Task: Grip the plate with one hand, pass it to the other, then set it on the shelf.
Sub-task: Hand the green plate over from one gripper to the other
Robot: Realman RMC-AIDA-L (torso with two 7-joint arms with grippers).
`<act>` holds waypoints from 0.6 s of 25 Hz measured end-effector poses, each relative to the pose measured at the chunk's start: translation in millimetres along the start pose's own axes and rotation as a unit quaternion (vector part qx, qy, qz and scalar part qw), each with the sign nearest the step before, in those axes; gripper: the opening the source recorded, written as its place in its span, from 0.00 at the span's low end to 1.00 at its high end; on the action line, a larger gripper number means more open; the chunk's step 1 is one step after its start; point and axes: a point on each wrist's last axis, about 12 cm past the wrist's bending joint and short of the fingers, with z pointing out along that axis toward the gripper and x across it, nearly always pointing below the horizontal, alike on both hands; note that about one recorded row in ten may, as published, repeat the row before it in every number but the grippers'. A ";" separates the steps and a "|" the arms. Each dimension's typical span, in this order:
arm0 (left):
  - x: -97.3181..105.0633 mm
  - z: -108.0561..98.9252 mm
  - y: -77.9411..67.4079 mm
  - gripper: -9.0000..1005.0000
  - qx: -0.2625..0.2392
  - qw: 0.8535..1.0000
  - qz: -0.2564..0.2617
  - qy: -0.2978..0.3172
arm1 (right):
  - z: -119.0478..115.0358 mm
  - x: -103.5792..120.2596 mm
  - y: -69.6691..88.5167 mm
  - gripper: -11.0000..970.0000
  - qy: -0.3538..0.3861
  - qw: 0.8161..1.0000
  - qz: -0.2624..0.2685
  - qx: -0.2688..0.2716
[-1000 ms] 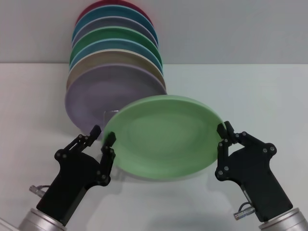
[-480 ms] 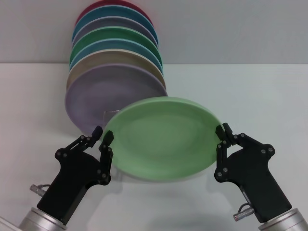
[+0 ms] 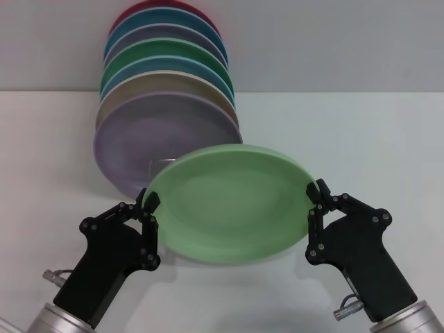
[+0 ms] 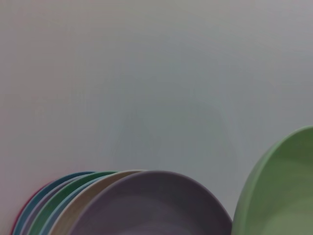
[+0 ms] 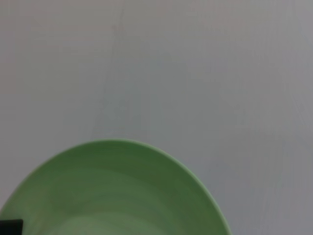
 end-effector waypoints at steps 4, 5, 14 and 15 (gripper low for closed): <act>-0.1 -0.9 0.2 0.06 -0.002 1.000 0.000 0.000 | -0.2 0.0 0.3 0.03 -0.001 1.000 -0.001 -0.002; 0.0 -1.1 0.4 0.05 -0.003 1.000 0.000 0.000 | -0.6 0.1 0.5 0.03 -0.001 1.000 -0.001 -0.004; -0.7 -4.1 -0.1 0.06 -0.014 1.000 0.006 -0.002 | -4.2 -3.9 1.6 0.09 -0.027 0.999 -0.009 -0.022; -0.7 -4.1 -0.1 0.06 -0.014 1.000 0.006 -0.002 | -4.2 -3.9 1.6 0.12 -0.027 0.999 -0.009 -0.022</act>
